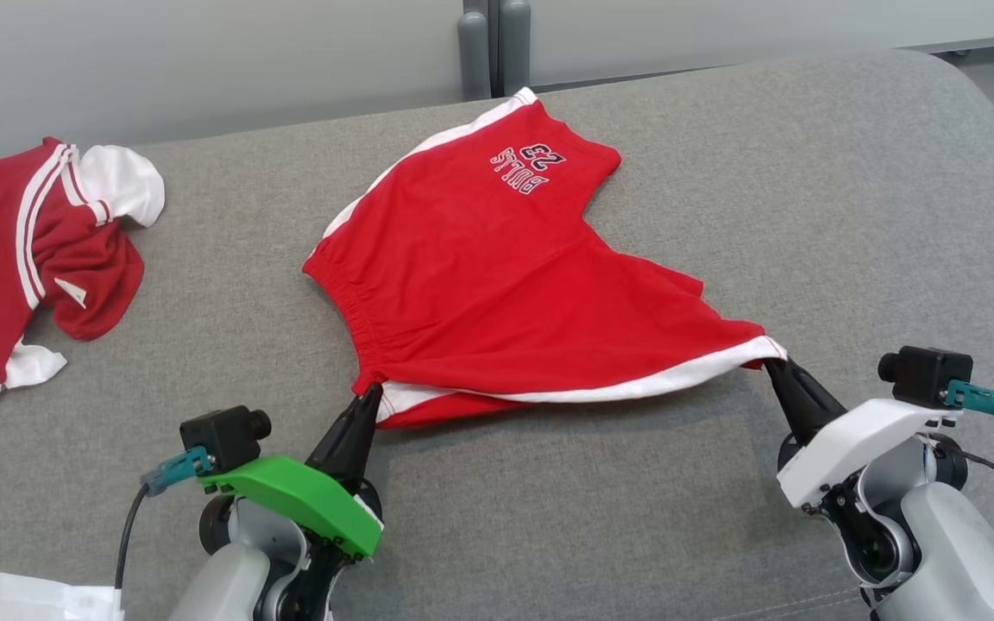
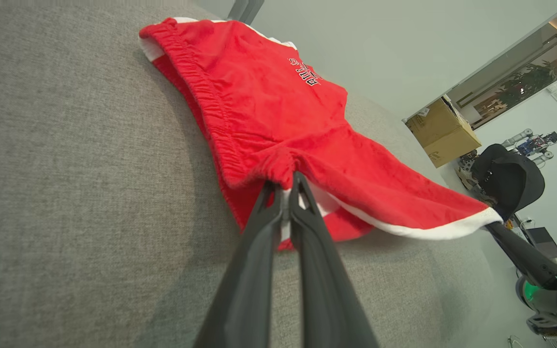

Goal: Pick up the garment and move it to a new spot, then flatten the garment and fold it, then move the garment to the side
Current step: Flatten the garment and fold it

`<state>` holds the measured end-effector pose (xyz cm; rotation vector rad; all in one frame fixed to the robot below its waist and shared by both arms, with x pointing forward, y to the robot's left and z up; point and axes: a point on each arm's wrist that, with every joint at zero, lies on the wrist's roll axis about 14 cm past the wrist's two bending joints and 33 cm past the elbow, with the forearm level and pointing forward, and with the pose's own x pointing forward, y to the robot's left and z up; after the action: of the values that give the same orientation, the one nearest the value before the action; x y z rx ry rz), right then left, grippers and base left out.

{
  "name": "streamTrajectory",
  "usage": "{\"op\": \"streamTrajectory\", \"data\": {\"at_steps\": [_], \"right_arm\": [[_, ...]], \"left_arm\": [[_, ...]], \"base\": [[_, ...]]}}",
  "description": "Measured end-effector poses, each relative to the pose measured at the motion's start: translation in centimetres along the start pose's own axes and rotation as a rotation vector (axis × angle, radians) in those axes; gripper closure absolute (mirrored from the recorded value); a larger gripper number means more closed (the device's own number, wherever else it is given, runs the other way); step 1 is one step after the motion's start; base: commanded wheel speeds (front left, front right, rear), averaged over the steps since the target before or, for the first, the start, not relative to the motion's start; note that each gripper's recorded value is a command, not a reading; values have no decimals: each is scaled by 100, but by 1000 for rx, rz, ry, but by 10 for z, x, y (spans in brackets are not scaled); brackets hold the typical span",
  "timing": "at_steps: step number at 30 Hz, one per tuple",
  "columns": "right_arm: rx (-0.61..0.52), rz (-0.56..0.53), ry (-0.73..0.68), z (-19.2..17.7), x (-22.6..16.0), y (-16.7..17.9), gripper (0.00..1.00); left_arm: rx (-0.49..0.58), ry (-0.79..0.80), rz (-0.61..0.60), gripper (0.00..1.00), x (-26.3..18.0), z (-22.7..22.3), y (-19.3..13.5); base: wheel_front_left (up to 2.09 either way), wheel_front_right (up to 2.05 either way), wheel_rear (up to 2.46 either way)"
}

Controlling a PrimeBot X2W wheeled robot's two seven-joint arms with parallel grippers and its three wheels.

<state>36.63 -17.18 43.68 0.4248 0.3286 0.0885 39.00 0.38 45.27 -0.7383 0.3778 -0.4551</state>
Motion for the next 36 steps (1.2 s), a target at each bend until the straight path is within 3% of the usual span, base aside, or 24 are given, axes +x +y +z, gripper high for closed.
{"op": "streamTrajectory", "data": {"at_steps": [7,13,19,36], "right_arm": [[-158,54,-56,13,-8,5,100],[-155,64,-50,-3,-23,7,100],[-147,81,-19,-26,-38,12,100],[-140,27,85,-65,-58,-9,100]], "left_arm": [[13,-72,-16,100,-4,15,-5],[25,-85,-39,100,-12,15,-12],[40,-9,-9,100,-37,-14,0],[26,135,-18,100,-62,-47,4]], "base": [[0,0,0],[0,0,0],[0,0,0],[0,0,0]]}}
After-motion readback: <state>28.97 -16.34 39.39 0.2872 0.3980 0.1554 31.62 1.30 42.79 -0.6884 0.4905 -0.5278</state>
